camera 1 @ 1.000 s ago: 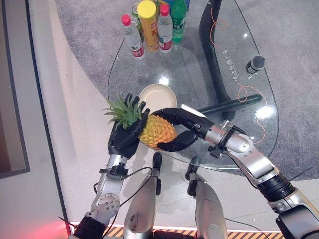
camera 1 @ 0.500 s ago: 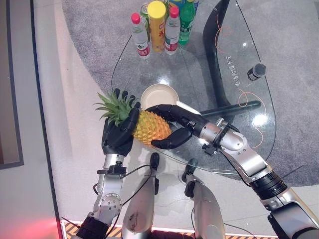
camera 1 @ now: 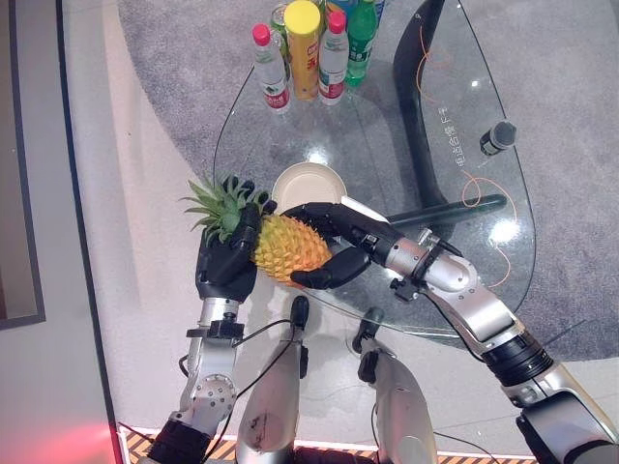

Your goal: Pick up the fruit to the plate

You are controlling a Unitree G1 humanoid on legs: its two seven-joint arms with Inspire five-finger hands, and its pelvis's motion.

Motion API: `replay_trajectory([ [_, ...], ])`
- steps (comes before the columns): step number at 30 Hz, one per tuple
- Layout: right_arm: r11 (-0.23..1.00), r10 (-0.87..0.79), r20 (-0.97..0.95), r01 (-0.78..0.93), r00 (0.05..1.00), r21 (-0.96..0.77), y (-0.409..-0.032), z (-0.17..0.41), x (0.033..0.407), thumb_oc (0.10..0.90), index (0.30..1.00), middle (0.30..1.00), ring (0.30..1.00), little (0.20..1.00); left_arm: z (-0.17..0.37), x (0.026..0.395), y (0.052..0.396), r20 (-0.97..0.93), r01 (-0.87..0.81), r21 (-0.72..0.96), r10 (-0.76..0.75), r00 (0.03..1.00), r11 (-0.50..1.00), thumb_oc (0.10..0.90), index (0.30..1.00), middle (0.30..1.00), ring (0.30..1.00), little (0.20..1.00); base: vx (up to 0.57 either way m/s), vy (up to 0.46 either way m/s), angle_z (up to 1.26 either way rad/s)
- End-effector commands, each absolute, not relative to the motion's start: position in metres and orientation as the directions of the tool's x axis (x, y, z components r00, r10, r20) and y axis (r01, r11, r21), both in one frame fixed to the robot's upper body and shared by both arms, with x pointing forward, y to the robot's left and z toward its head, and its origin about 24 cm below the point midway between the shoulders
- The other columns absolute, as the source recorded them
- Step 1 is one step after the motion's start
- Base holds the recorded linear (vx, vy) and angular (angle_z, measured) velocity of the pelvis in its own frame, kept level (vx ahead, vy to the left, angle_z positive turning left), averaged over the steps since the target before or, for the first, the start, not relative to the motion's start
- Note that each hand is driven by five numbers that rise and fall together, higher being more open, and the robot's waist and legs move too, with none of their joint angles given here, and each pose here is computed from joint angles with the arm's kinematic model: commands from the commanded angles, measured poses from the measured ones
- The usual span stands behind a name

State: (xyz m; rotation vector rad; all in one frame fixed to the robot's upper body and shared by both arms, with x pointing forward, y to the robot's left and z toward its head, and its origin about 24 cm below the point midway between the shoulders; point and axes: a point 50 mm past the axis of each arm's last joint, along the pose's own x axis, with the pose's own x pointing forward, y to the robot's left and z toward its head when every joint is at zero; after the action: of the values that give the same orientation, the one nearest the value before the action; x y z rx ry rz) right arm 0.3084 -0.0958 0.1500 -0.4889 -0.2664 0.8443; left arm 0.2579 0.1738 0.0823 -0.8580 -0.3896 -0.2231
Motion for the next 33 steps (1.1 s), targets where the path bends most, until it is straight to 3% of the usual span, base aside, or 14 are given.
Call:
replay_trajectory([
  [1,0.307,0.945,0.089,-0.757,0.316,-0.577,-0.045,0.164,0.265,0.100,0.300,0.300,0.300,0.200,0.179,0.254,0.161,0.819,0.694,-0.496,0.015,0.574,0.522,0.100,0.300,0.300,0.300,0.200,0.00,0.000,0.00],
  [11,0.344,0.923,0.067,-0.734,0.379,-0.586,-0.047,0.160,0.272,0.100,0.300,0.300,0.300,0.200,0.179,0.254,0.161,0.823,0.701,-0.505,0.035,0.567,0.504,0.100,0.300,0.300,0.300,0.200,0.00,0.000,0.00],
  [12,0.352,0.916,0.060,-0.723,0.397,-0.594,-0.047,0.159,0.273,0.418,0.573,0.573,0.573,0.518,0.180,0.254,0.160,0.824,0.702,-0.503,0.034,0.566,0.504,0.100,0.300,0.300,0.300,0.200,0.00,0.000,0.00],
  [13,0.355,0.913,0.054,-0.722,0.404,-0.595,-0.048,0.158,0.273,0.800,0.900,0.900,0.900,0.900,0.181,0.253,0.159,0.824,0.702,-0.502,0.034,0.565,0.505,0.100,0.300,0.300,0.300,0.200,0.00,0.000,0.00],
  [20,0.418,0.883,0.074,-0.703,0.464,-0.575,-0.055,0.156,0.277,0.800,0.900,0.900,0.900,0.900,0.182,0.253,0.160,0.825,0.697,-0.500,0.038,0.563,0.514,0.100,0.300,0.300,0.300,0.200,0.00,0.000,0.00],
  [26,0.555,0.795,0.153,-0.603,0.587,-0.574,-0.074,0.160,0.286,0.800,0.900,0.900,0.900,0.900,0.182,0.253,0.163,0.824,0.688,-0.499,0.042,0.565,0.528,0.100,0.300,0.300,0.300,0.200,0.01,0.001,0.06],
  [33,0.659,0.705,0.249,-0.483,0.664,-0.576,-0.098,0.172,0.288,0.800,0.900,0.900,0.900,0.900,0.185,0.253,0.169,0.826,0.674,-0.488,0.044,0.562,0.554,0.100,0.300,0.300,0.300,0.200,0.00,0.000,0.01],
])
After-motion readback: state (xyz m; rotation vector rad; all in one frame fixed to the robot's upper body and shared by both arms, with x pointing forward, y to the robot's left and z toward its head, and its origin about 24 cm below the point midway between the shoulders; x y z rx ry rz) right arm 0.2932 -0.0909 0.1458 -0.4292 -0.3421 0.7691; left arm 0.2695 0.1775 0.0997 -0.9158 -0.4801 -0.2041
